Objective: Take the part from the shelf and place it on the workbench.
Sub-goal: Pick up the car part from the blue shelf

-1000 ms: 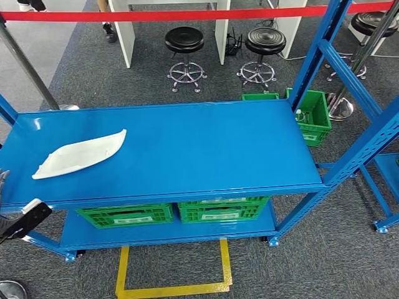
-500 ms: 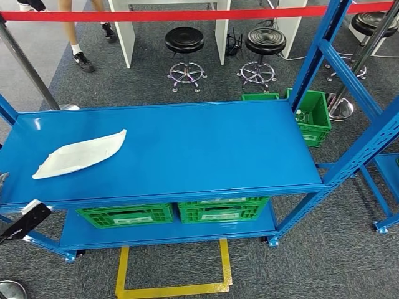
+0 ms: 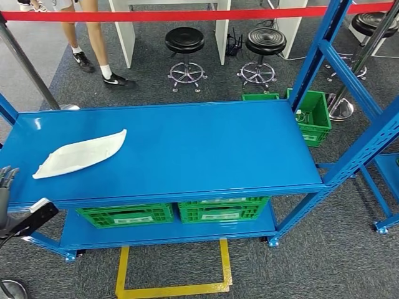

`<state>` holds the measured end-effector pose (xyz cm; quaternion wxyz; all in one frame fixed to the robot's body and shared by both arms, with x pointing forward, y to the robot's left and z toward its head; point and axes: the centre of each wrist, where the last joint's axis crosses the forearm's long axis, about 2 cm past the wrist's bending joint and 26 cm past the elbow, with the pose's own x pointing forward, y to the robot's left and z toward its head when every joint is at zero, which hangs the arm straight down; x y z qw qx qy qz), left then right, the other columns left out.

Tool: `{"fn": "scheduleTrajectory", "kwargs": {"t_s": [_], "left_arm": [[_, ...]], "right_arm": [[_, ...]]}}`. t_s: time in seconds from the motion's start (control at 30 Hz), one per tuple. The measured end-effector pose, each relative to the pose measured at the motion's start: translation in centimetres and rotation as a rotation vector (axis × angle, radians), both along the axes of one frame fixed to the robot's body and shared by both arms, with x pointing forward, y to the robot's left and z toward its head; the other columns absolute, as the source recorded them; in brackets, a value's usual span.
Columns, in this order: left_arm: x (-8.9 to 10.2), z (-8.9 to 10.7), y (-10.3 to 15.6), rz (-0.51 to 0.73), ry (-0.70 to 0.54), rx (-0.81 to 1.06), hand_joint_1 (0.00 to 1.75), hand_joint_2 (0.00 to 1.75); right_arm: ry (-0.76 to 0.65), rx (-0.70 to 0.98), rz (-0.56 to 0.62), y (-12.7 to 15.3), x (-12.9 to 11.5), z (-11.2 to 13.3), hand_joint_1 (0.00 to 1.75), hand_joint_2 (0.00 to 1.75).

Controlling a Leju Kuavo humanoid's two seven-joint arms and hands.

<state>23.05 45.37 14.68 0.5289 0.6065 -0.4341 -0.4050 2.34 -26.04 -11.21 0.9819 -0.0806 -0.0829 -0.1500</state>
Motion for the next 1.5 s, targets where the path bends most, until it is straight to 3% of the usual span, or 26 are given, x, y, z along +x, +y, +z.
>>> {"fn": "scheduleTrajectory", "kwargs": {"t_s": [0.03, 0.17, 0.33, 0.6, 1.5], "left_arm": [[0.6, 0.1, -0.4, -0.011, 0.006, 0.005, 0.00, 1.75], [3.2, 0.7, -2.7, -0.058, 0.020, 0.001, 0.00, 0.00], [4.9, 1.0, -4.2, -0.091, 0.035, 0.002, 0.00, 0.00], [6.2, 1.2, -4.2, -0.107, 0.064, 0.022, 0.00, 0.00], [6.8, 0.5, -4.7, -0.105, 0.101, 0.050, 0.00, 0.00]], "right_arm": [[0.000, 0.000, 0.003, 0.0, 0.0, 0.0, 0.00, 1.75], [0.002, 0.002, 0.015, 0.0, 0.3, 0.0, 0.00, 1.75], [0.002, 0.006, 0.027, 0.0, 0.3, 0.0, 0.00, 1.75], [0.003, 0.010, 0.039, 0.0, 0.3, 0.0, 0.00, 1.75], [0.006, 0.004, 0.048, -0.1, 0.2, 0.0, 0.00, 1.75]]}}
